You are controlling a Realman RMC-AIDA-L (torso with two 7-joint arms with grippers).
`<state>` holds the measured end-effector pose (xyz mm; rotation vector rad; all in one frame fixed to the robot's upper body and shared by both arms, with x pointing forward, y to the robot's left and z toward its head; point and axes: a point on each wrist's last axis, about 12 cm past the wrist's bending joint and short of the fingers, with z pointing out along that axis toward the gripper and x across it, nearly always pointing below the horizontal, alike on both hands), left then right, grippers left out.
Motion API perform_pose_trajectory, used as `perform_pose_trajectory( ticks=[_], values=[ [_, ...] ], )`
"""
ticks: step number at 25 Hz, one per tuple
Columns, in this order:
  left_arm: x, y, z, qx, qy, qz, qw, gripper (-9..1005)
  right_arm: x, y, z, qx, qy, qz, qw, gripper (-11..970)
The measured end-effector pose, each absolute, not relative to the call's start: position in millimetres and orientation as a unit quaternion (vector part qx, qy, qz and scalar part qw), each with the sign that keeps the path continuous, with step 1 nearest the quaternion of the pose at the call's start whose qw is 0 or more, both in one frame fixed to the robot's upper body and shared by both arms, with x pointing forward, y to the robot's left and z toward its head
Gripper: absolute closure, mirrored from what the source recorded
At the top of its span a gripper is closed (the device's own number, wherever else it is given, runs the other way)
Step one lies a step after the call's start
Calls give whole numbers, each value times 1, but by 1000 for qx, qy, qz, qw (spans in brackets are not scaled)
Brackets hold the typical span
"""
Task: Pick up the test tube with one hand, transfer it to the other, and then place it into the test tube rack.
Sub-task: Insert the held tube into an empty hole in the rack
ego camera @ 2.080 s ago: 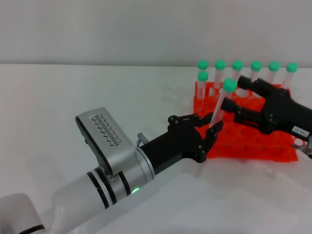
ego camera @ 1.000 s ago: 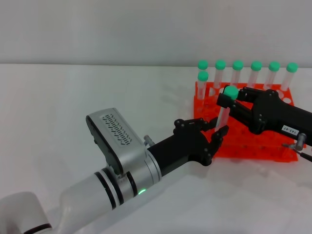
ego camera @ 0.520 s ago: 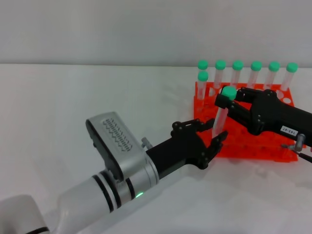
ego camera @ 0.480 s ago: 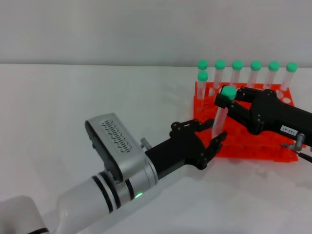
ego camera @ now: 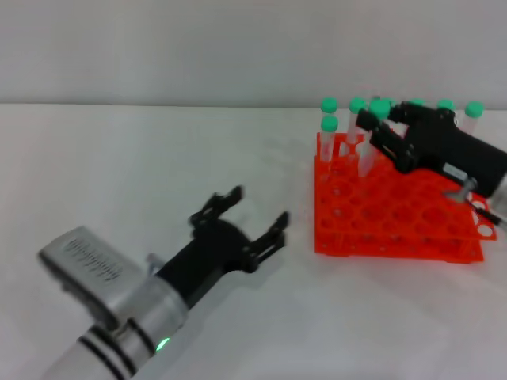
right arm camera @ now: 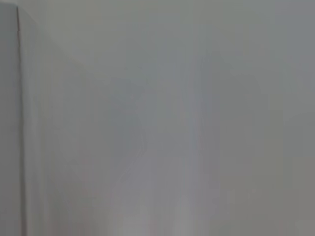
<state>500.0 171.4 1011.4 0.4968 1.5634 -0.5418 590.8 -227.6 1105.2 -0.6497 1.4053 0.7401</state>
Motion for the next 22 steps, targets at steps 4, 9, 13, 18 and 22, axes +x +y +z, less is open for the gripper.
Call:
perform_pose_trajectory(
  ticks=[4, 9, 13, 18, 22],
  values=[
    [486, 192, 1004, 172, 698, -217, 661, 218, 605, -220, 1110, -281, 623, 296, 668, 702],
    [479, 210, 1005, 126, 692, -198, 683, 112, 611, -219, 1107, -279, 636, 270, 667, 701],
    [472, 228, 1006, 92, 683, -175, 703, 94, 619, -213, 1107, -288, 644, 249, 663, 701],
    [469, 244, 1003, 59, 686, -149, 710, 95, 628, -200, 1113, -296, 641, 244, 665, 700],
    [474, 246, 1005, 52, 685, -144, 712, 96, 631, -192, 1110, -303, 652, 239, 653, 700]
  ],
)
